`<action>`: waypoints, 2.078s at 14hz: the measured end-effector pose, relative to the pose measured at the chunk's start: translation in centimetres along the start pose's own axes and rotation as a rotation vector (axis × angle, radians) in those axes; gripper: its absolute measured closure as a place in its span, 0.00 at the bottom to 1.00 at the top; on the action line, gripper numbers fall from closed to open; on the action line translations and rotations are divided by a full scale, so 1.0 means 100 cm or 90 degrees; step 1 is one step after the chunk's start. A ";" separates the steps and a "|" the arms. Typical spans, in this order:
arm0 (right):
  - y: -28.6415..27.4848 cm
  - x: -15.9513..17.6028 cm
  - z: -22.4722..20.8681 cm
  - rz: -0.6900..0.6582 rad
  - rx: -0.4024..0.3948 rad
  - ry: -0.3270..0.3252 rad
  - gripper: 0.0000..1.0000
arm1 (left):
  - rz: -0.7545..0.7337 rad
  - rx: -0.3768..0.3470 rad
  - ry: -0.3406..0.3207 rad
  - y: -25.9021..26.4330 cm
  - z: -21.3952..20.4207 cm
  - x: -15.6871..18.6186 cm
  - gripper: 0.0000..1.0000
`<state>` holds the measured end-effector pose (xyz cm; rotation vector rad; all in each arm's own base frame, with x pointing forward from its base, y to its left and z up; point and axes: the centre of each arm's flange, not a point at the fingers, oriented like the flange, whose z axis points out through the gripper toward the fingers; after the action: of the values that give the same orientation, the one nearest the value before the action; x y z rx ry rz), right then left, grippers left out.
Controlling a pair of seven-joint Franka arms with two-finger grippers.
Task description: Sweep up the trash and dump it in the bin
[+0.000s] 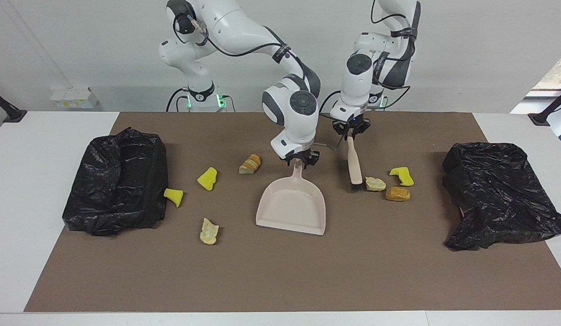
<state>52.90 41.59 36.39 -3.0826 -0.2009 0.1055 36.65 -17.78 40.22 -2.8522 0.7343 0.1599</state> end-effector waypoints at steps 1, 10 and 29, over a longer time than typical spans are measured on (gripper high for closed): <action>0.005 0.006 -0.010 -0.026 0.004 0.013 0.69 | 0.003 0.000 0.000 -0.004 -0.002 0.000 0.74; 0.085 0.046 -0.034 -0.487 -0.079 0.012 0.69 | -0.172 -0.018 -0.010 -0.132 0.003 -0.017 0.74; 0.073 0.045 -0.012 -0.909 -0.153 -0.069 0.69 | -0.296 -0.140 0.005 -0.033 0.055 0.051 0.74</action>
<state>58.37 34.89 36.91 -2.3196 -2.3190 0.1698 42.35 -16.20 34.59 -3.1375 0.0409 0.1672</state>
